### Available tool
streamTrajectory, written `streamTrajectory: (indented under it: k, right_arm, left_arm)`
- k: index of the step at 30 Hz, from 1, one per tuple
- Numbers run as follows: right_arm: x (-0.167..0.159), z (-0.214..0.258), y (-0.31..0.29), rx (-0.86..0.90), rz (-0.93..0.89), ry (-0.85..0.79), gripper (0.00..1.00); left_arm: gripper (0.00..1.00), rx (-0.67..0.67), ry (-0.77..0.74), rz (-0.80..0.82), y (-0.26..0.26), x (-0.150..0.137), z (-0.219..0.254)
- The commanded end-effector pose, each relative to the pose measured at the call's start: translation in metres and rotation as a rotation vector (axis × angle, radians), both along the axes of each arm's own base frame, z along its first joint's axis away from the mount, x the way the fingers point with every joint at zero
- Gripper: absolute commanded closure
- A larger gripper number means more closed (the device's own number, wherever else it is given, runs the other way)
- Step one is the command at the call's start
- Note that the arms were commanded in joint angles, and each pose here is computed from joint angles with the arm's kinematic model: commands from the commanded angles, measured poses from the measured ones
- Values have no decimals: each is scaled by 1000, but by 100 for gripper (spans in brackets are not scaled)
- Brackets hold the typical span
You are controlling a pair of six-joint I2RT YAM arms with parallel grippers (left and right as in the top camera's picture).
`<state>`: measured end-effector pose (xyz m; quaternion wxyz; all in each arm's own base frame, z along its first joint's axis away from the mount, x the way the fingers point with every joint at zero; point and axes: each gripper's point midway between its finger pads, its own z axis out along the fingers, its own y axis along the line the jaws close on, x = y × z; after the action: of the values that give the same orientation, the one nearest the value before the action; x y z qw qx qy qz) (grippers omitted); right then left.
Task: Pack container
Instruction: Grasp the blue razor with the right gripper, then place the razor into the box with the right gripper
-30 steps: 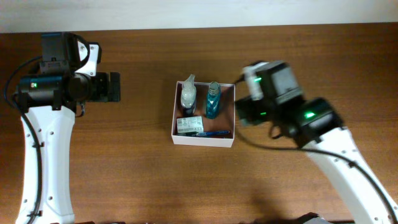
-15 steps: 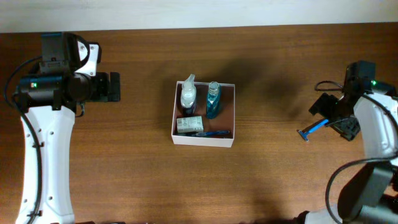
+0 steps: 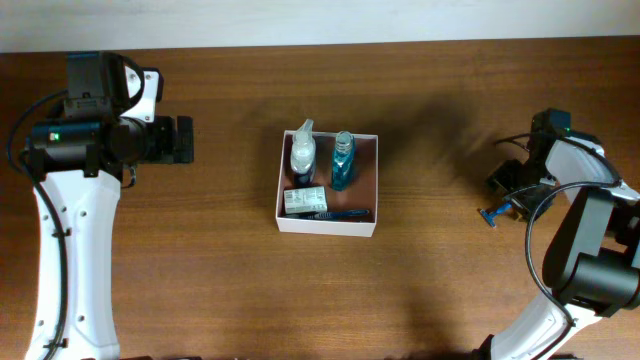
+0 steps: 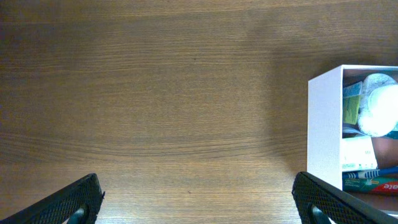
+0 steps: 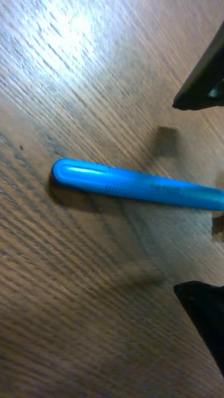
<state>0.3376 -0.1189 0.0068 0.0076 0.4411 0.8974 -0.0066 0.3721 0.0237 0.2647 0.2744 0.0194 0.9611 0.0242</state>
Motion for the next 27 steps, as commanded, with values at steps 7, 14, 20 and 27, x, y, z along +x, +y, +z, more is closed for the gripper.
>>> streamTrajectory:
  k: [7,14,20,27]
  right_arm:
    - [-7,-15,5,27,-10,20,53]
    - [-28,-27,11,46,-12,75,89]
    - [-45,-15,15,60,82,149,96]
    - [-28,53,36,26,184,7,96]
  left_arm:
    - [0,-13,-5,11,0,1,2]
    - [0,-13,-5,11,0,1,2]
    - [0,-13,-5,11,0,1,2]
    - [0,-13,-5,11,0,1,2]
